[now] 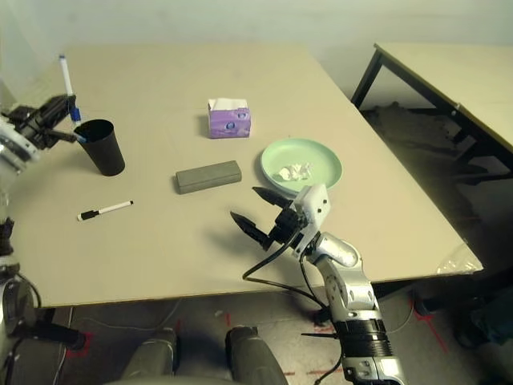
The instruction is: Organize and tidy the items on the table.
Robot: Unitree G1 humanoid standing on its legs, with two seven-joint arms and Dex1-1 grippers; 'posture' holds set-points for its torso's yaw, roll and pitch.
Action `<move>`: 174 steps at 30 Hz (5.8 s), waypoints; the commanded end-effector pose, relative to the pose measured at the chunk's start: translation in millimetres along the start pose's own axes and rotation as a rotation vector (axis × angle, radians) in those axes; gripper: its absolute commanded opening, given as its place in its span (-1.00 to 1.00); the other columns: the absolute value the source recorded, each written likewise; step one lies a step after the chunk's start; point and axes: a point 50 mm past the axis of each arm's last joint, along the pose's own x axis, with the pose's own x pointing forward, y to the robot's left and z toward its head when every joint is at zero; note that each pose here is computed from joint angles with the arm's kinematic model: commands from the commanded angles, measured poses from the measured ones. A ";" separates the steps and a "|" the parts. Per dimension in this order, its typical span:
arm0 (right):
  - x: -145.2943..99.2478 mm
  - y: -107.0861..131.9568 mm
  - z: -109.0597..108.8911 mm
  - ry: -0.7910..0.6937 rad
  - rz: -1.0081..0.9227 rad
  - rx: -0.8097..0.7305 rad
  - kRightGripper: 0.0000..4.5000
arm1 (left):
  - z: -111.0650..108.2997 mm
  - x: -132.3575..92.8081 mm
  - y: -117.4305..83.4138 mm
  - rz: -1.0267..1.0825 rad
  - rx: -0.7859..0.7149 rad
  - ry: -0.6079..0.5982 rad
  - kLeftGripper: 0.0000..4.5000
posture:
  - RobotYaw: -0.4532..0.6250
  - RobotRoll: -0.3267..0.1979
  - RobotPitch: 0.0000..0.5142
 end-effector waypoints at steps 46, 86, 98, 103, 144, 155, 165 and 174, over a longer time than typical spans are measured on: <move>1.8 15.9 3.2 0.023 0.284 -0.026 1.00 | -2.1 20.3 -34.1 -0.564 0.327 0.275 0.97 | -0.32 0.25 -0.64; 9.0 36.7 5.5 0.005 0.465 0.062 1.00 | -86.9 -47.3 -13.9 -0.890 0.584 1.231 0.78 | -0.39 0.25 -0.66; 10.1 35.6 6.7 0.011 0.477 0.062 1.00 | -87.2 -49.0 -9.1 -0.884 0.591 1.189 -0.95 | -0.35 0.25 -0.68; 11.5 34.2 7.4 0.007 0.479 0.065 1.00 | -78.0 -47.3 -7.8 -0.875 0.597 1.143 -0.99 | -0.33 0.25 -0.67; 18.6 4.3 4.8 -0.038 0.125 -0.067 1.00 | -28.6 -42.8 -18.7 0.016 0.027 0.026 -0.99 | -0.22 0.25 -0.59; 21.7 5.2 3.9 -0.034 0.130 -0.061 1.00 | -14.6 4.5 -6.1 0.102 0.075 -0.083 -0.99 | -0.26 0.25 -0.60; 19.5 7.5 3.2 -0.034 0.120 -0.057 1.00 | -23.8 17.6 2.0 0.124 0.104 -0.059 -0.99 | -0.29 0.25 -0.61; 19.3 6.7 4.8 -0.033 0.120 -0.057 1.00 | -53.0 8.8 -0.5 0.112 0.097 0.007 -0.99 | -0.28 0.25 -0.60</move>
